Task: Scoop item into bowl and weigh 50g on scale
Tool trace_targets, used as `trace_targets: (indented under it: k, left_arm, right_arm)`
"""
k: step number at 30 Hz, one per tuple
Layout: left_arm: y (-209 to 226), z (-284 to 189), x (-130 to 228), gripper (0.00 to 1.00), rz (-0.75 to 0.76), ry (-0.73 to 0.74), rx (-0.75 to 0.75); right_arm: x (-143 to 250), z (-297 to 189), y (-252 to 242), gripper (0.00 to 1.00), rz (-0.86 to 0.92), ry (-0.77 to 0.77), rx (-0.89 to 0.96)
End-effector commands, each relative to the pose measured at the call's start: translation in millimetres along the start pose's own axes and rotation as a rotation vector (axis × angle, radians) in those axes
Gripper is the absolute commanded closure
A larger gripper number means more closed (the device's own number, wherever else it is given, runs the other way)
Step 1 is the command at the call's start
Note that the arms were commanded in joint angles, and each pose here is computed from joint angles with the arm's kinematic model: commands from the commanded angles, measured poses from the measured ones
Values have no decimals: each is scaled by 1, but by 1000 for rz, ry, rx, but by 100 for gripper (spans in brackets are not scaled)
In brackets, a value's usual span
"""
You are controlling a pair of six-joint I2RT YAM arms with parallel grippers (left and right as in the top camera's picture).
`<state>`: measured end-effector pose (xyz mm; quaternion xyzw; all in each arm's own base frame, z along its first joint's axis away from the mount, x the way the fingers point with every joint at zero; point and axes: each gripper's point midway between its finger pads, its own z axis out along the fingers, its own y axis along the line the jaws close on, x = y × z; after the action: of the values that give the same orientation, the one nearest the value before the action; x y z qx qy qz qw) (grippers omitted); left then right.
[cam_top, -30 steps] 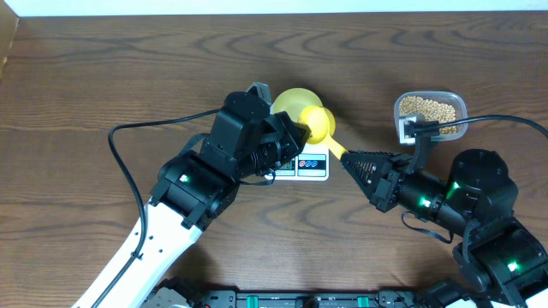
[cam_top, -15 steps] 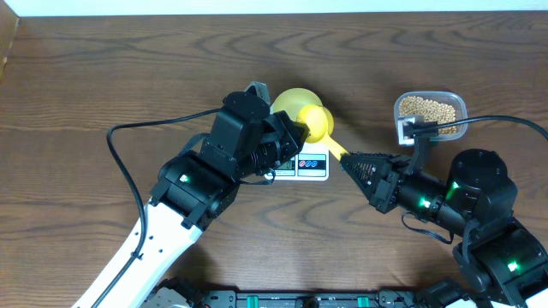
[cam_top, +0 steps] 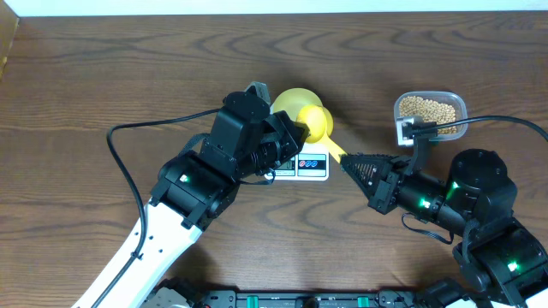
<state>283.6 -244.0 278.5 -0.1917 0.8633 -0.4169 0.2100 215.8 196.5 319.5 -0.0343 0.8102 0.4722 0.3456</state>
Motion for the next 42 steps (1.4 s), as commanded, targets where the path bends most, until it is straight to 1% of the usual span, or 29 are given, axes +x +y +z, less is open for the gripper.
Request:
trace_targets:
  k: [1,2,3,4,6,8,10,14,18,21,23,24,27,32,34,36,38,40,42]
  left_arm:
    - [-1,-2,-1,92,18,-10,1]
    - [0,-2,-1,75,18,-8,-2]
    - [1,-2,-1,61,17,-7,-5]
    - [2,-2,0,44,16,-6,-9]
    - [3,-2,0,28,15,-3,-15]
    - [4,-2,1,22,14,-2,-15]
    - [3,-2,1,20,15,0,-14]
    - [9,-2,3,19,10,10,-36]
    - [13,-2,5,19,19,17,-51]
    - [13,-2,5,20,96,20,-51]
    - [17,-2,7,20,174,30,-66]
    - [26,-3,11,20,248,53,-100]
    - [41,-6,17,20,360,94,-152]
    - [54,-9,24,20,462,142,-197]
    - [59,-10,25,20,479,151,-216]
    - [68,-12,21,20,483,136,-266]
    - [84,-17,12,19,486,95,-360]
    - [93,-20,7,18,489,75,-414]
    - [100,-19,7,15,486,84,-446]
  right_arm:
    - [-6,-4,5,98,-20,-18,-7]
    - [-8,-4,3,98,-20,-28,5]
    - [-9,-4,2,99,-19,-33,11]
    - [-10,-4,1,98,-20,-39,17]
    - [-13,-4,-3,98,-20,-57,39]
    - [-17,-5,-8,99,-19,-83,69]
    - [-22,-6,-14,98,-19,-113,104]
    - [-36,-11,-35,99,-32,-196,228]
    - [-40,-14,-42,99,-54,-219,273]
    - [-46,-20,-50,98,-67,-245,331]
    - [-51,-26,-55,99,-76,-252,379]
    - [-57,-32,-58,99,-78,-246,424]
    - [-69,-43,-63,99,-79,-219,501]
    - [-88,-57,-80,99,-76,-124,650]
    - [-93,-61,-91,99,-71,-75,707]
    - [-98,-65,-107,99,-58,-22,769]
    - [-100,-68,-133,99,-5,41,833]
    - [-98,-67,-150,99,29,83,850]
    - [-98,-67,-172,99,87,114,876]
